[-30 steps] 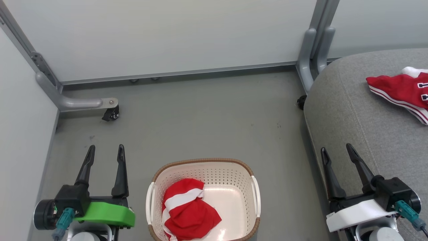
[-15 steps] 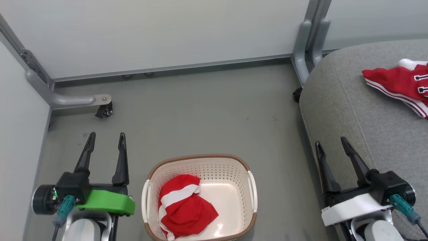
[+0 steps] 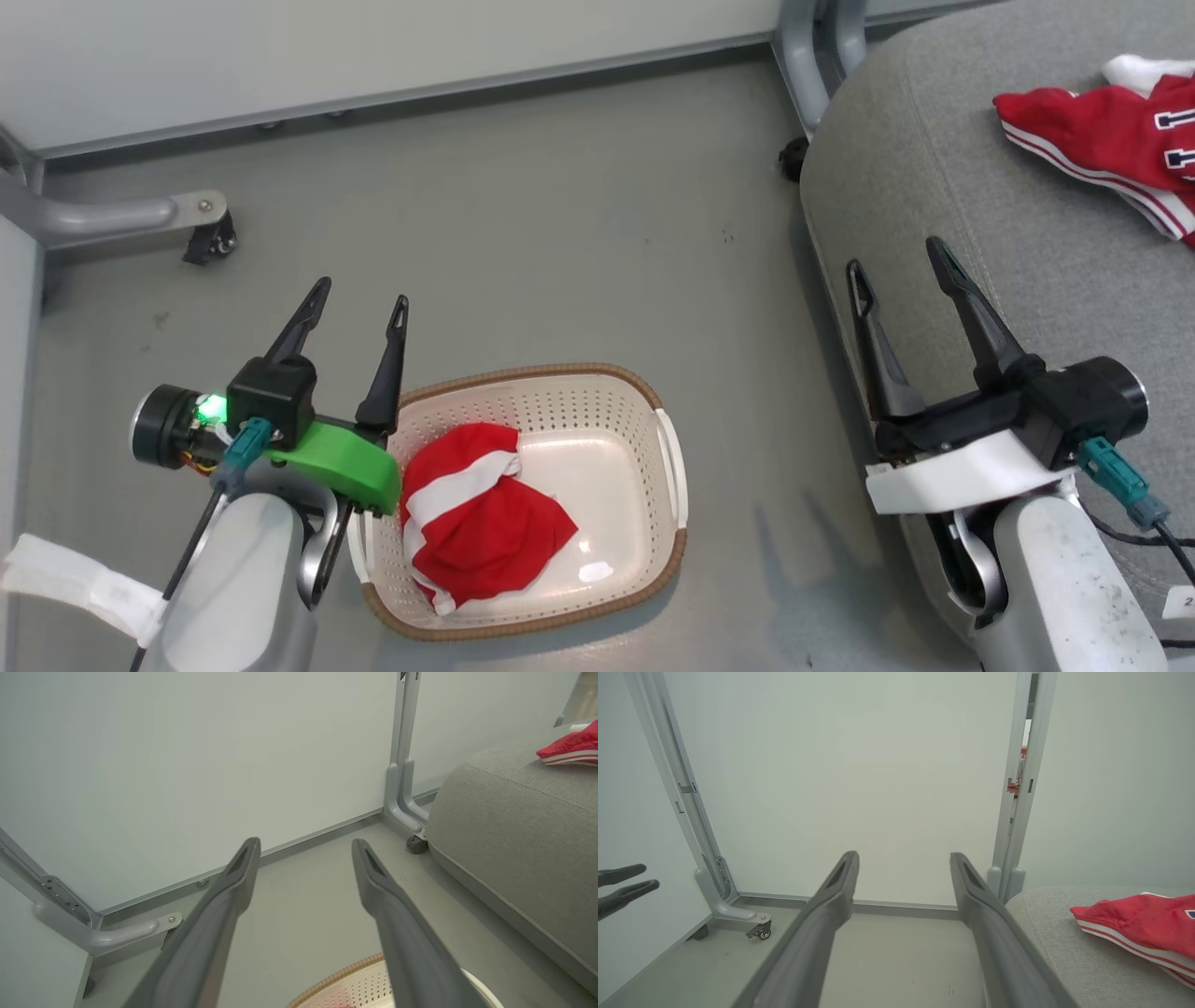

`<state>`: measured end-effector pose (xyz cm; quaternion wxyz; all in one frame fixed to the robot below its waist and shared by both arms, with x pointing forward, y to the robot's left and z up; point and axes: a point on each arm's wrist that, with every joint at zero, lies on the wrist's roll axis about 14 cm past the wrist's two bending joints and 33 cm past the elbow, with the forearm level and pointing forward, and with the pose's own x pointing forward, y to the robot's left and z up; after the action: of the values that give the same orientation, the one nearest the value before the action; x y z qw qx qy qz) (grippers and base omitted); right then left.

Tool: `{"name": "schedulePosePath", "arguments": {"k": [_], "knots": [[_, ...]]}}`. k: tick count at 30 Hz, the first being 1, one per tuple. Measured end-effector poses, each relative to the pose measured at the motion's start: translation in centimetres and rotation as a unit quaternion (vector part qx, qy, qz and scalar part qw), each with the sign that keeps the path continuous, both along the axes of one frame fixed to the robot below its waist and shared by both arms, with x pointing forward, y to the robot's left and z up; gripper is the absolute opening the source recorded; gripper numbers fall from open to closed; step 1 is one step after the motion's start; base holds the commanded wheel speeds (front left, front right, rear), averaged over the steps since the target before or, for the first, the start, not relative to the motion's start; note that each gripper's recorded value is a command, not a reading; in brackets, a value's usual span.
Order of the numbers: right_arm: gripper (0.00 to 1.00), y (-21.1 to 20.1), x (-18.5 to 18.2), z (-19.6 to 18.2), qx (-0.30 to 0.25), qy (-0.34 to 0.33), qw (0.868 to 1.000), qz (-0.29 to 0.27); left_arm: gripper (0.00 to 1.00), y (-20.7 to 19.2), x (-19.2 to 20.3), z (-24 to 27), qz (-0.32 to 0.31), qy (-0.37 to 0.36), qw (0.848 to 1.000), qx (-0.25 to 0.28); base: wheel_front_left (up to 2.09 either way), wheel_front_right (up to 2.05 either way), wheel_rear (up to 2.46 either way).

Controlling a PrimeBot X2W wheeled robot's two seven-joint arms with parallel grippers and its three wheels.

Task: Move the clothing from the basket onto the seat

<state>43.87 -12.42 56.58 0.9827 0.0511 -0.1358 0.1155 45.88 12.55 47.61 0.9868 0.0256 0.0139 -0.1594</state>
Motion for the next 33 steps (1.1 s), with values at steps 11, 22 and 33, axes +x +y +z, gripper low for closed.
{"name": "schedulePosePath", "arguments": {"k": [11,22,33], "knots": [[1.00,-0.7,4.3,-1.1,-0.009,-0.006,1.000,-0.006,1.00,-3.2,2.2,-11.3,-0.089,0.142,0.984,0.065,0.00,0.00,0.00],[1.00,-1.5,7.7,-5.5,-0.019,0.025,0.999,-0.011,1.00,-4.6,2.8,-21.6,-0.153,0.251,0.948,0.124,0.00,0.00,0.00],[1.00,-2.6,9.3,-10.2,-0.027,0.064,0.997,-0.019,1.00,-4.8,0.6,-30.7,-0.212,0.340,0.897,0.185,0.00,0.00,0.00]]}}
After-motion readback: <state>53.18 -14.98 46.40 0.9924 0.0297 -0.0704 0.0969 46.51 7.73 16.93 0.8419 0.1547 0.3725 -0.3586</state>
